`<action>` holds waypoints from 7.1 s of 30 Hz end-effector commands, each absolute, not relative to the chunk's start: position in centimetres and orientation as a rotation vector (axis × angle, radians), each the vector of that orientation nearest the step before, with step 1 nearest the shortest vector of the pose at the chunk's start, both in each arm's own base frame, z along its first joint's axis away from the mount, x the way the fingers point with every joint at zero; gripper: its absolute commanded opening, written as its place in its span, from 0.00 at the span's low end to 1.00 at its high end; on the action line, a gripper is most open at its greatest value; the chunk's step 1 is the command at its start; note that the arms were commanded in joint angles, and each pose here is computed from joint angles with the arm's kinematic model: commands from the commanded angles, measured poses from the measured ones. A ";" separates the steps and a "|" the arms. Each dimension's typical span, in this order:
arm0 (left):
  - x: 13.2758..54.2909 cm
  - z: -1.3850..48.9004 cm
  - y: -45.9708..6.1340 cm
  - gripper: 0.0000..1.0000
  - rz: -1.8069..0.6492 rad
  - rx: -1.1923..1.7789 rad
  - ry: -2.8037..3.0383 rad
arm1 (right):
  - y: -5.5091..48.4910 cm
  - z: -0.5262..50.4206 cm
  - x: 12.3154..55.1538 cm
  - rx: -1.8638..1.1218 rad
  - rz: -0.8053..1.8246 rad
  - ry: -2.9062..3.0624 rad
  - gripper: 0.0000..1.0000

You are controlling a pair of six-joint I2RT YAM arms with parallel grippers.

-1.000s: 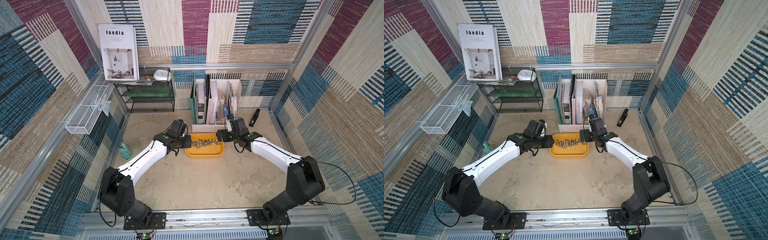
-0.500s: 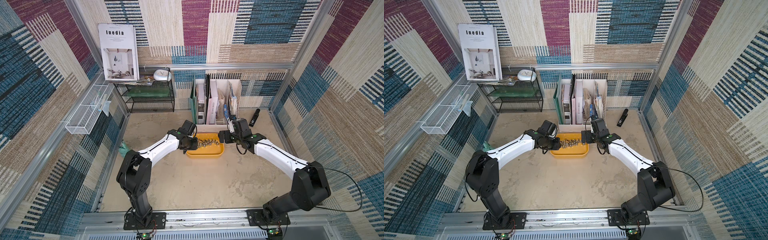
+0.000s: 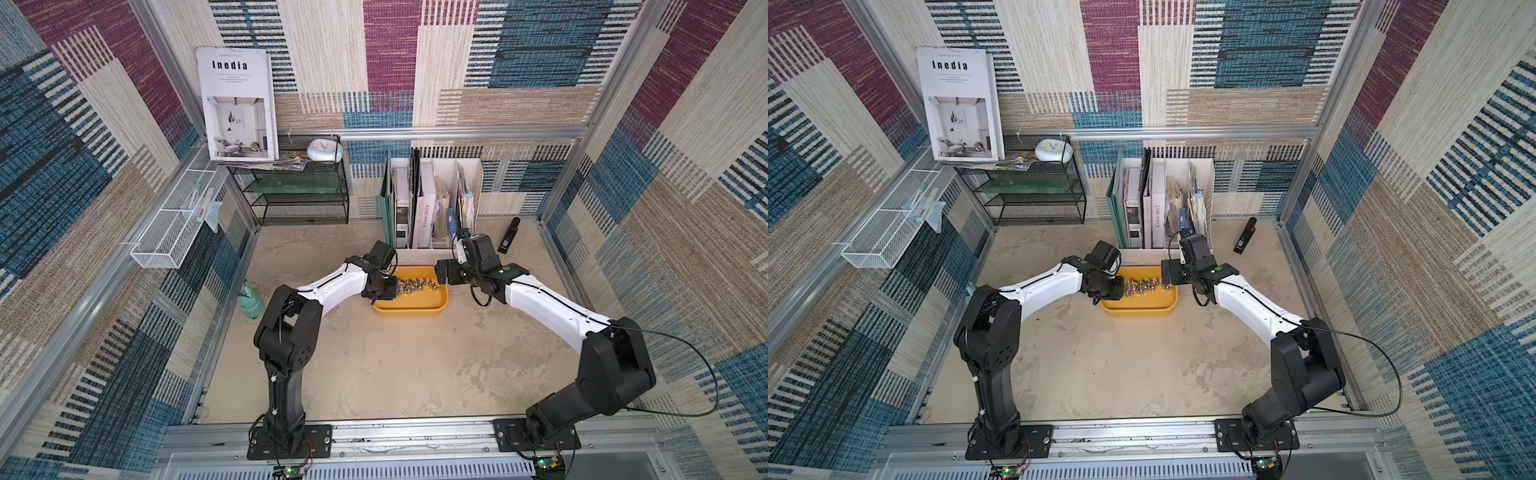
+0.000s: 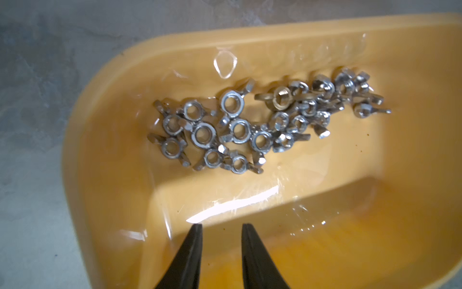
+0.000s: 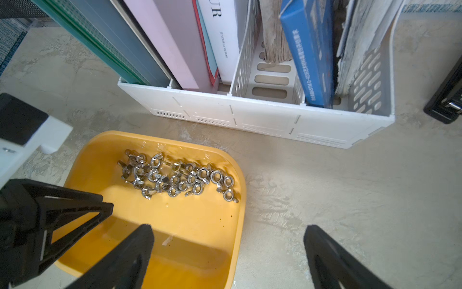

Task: Take out the wing nut from the storage box
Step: Pick up the wing nut from the storage box, then place the wing nut at the center of the board, then pick up the wing nut from the storage box.

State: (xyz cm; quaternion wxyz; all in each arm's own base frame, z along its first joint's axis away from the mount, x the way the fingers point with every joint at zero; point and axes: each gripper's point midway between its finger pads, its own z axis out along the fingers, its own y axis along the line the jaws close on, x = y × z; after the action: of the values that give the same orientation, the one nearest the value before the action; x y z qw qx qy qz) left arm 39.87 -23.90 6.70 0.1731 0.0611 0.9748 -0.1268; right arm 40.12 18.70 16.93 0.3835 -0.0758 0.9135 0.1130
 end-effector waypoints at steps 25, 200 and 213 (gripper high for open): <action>42.0 4.8 -21.7 0.28 -0.186 -0.107 2.872 | 18.4 16.6 40.8 -0.206 0.231 2.334 0.99; 42.4 6.9 -22.6 0.17 -0.066 -0.216 2.894 | 25.1 17.7 30.8 -0.590 0.447 2.118 0.99; 43.5 5.2 -22.3 0.20 -0.041 -0.232 2.915 | 25.3 17.7 31.4 -0.607 0.454 2.122 0.99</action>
State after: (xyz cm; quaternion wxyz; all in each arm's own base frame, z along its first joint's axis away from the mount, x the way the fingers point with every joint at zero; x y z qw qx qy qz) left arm 43.43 -22.58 5.44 0.1113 -0.0771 0.9905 -0.0236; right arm 31.33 25.06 17.37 0.4275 -0.2356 0.8542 0.1790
